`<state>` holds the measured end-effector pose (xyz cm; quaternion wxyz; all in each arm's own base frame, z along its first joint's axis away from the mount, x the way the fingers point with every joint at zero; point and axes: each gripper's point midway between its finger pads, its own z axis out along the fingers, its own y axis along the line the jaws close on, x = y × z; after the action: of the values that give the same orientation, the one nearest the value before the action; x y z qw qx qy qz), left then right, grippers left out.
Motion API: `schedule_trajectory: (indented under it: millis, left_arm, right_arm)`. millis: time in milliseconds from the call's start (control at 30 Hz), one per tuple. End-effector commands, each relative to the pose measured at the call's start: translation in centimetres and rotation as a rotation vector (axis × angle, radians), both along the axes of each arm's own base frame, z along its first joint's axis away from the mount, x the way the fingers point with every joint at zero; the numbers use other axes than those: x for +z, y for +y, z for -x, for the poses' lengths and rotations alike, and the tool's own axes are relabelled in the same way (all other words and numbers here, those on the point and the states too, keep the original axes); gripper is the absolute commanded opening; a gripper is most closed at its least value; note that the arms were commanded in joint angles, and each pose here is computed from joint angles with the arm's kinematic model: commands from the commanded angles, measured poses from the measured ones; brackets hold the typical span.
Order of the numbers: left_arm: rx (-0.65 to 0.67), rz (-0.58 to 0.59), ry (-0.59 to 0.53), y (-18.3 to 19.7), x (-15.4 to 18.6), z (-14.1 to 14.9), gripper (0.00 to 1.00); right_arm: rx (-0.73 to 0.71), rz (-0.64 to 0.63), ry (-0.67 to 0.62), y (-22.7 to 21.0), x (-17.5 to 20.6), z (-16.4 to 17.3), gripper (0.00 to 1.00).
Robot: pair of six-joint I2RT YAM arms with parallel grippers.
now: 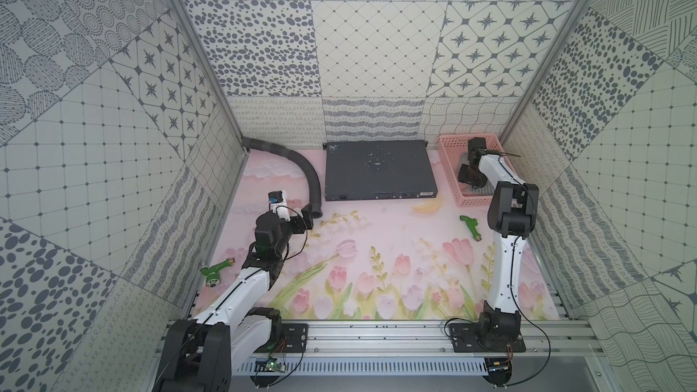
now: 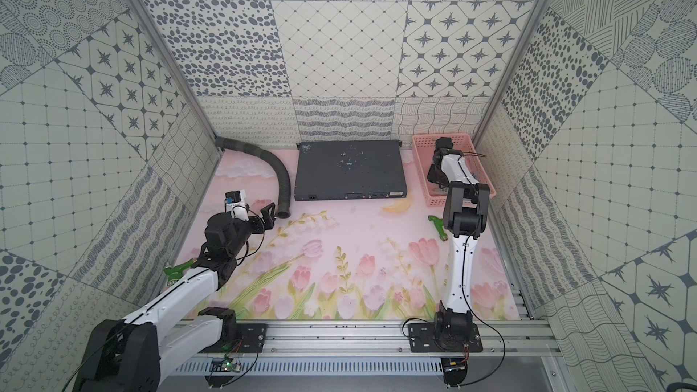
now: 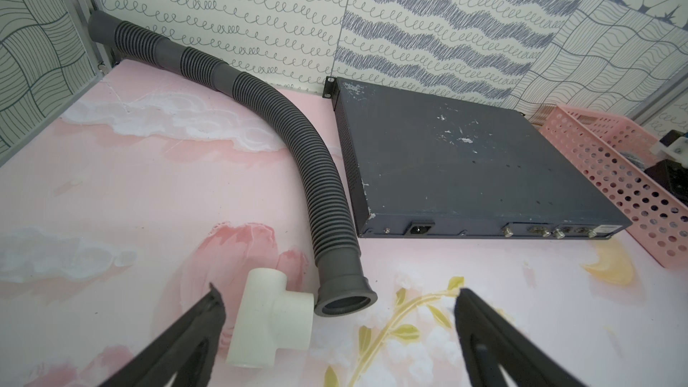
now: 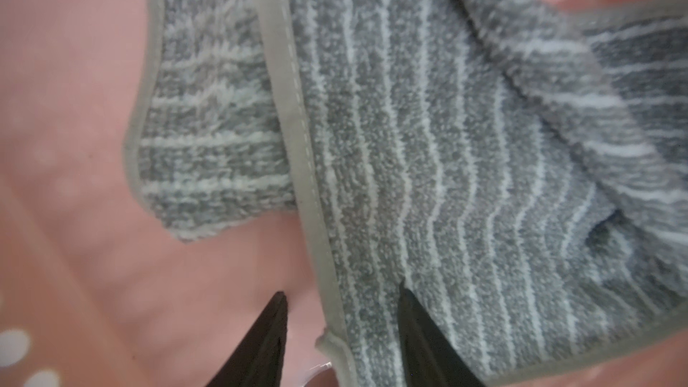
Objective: Fold the square dishcloth
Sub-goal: Pick up the cleaning item from the bin.
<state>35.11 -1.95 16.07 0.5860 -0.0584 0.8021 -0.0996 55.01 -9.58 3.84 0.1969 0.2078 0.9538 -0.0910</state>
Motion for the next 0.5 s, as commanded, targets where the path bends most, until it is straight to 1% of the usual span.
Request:
schedule_trajectory:
  millis: [0,67,167,267,333,367,467]
  left_arm:
    - [0.011,-0.019,0.0,0.2,0.0,0.1,0.99]
    - [0.012,-0.022,0.0,0.2,0.0,0.1,0.99]
    - [0.01,-0.021,-0.001,0.2,0.1,0.1,0.99]
    - [0.005,-0.016,-0.006,0.1,0.3,0.1,0.99]
    - [0.003,-0.016,-0.006,0.0,0.3,0.1,0.99]
    - [0.003,-0.016,-0.007,0.0,0.3,0.2,0.99]
    - [0.008,-0.017,-0.009,0.1,0.4,0.2,0.99]
  right_arm:
    - [0.026,-0.03,0.027,0.5,-1.0,-0.1,0.4]
    - [0.03,-0.041,0.021,0.6,-0.8,-0.4,0.33]
    - [0.025,-0.044,0.015,0.5,-0.5,-0.9,0.25]
    - [0.019,-0.038,0.015,0.3,-0.6,-1.4,0.09]
    - [0.026,-0.055,0.012,0.5,-0.6,-1.7,0.02]
    - [0.034,-0.07,0.01,0.9,-0.6,-1.8,0.0]
    - [0.057,-0.099,0.005,2.2,-0.1,-1.8,0.0]
